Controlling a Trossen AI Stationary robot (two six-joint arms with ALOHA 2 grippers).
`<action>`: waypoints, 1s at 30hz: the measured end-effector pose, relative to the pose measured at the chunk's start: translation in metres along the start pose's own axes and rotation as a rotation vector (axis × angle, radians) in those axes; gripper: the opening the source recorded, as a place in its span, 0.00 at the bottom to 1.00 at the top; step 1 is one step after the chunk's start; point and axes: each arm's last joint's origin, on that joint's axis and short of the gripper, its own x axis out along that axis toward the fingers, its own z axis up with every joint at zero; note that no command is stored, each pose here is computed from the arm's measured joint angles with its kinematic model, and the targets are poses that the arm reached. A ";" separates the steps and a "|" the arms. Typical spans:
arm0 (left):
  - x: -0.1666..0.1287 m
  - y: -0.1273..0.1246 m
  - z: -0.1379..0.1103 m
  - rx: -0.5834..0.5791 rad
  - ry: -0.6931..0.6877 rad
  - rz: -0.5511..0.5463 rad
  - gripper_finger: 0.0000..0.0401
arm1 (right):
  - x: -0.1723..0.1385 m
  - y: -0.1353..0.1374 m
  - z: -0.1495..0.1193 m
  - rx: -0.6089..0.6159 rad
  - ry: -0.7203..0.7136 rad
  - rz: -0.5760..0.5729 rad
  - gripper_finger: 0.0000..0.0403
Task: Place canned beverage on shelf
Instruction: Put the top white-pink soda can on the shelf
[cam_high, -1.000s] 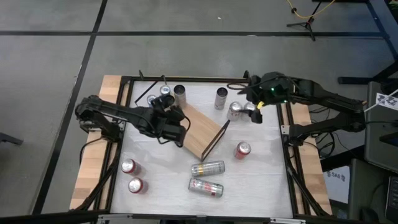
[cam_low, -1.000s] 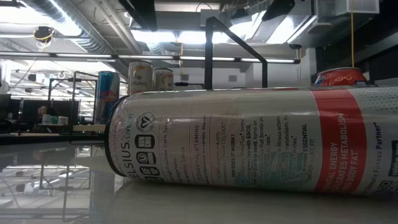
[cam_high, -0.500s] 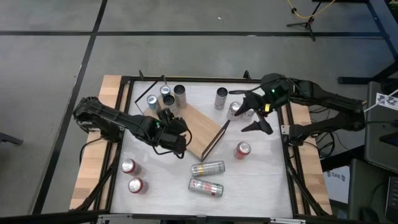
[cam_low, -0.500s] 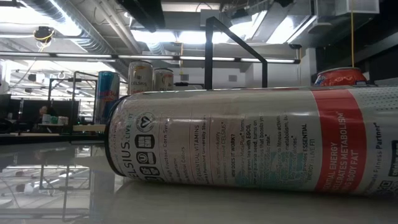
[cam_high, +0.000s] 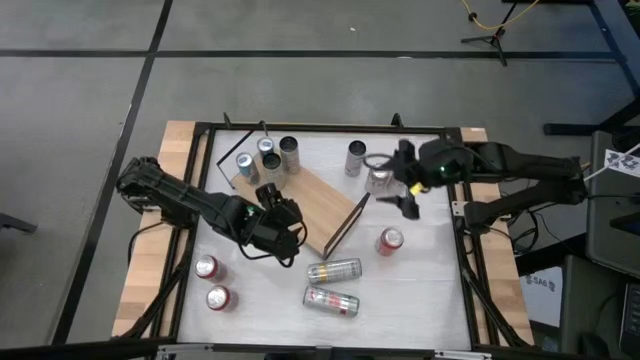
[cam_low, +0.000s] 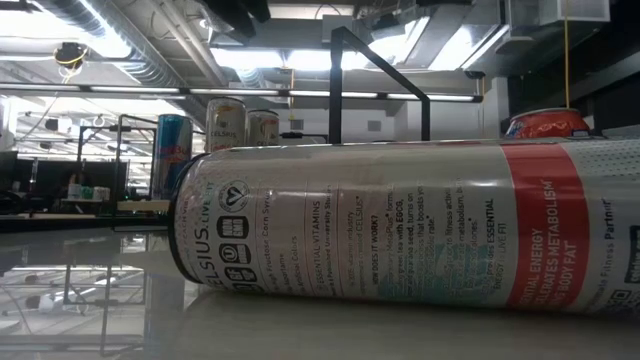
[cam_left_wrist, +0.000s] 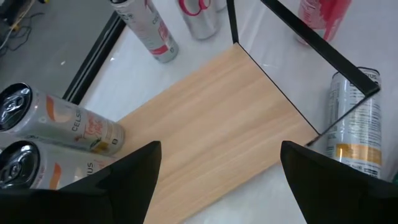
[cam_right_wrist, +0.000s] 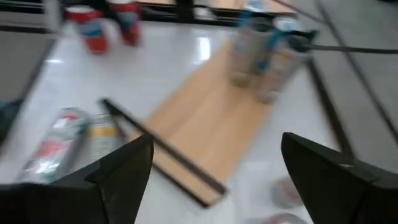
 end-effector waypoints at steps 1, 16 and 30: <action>0.000 0.000 0.000 0.000 -0.001 -0.001 0.80 | 0.001 -0.005 0.000 -0.003 0.003 -0.021 0.87; 0.000 0.000 0.000 -0.001 -0.004 0.006 0.80 | 0.064 -0.124 -0.023 0.001 0.107 -0.087 0.87; 0.000 0.000 0.000 -0.001 -0.004 0.006 0.80 | 0.127 -0.169 -0.064 0.039 0.268 0.005 0.87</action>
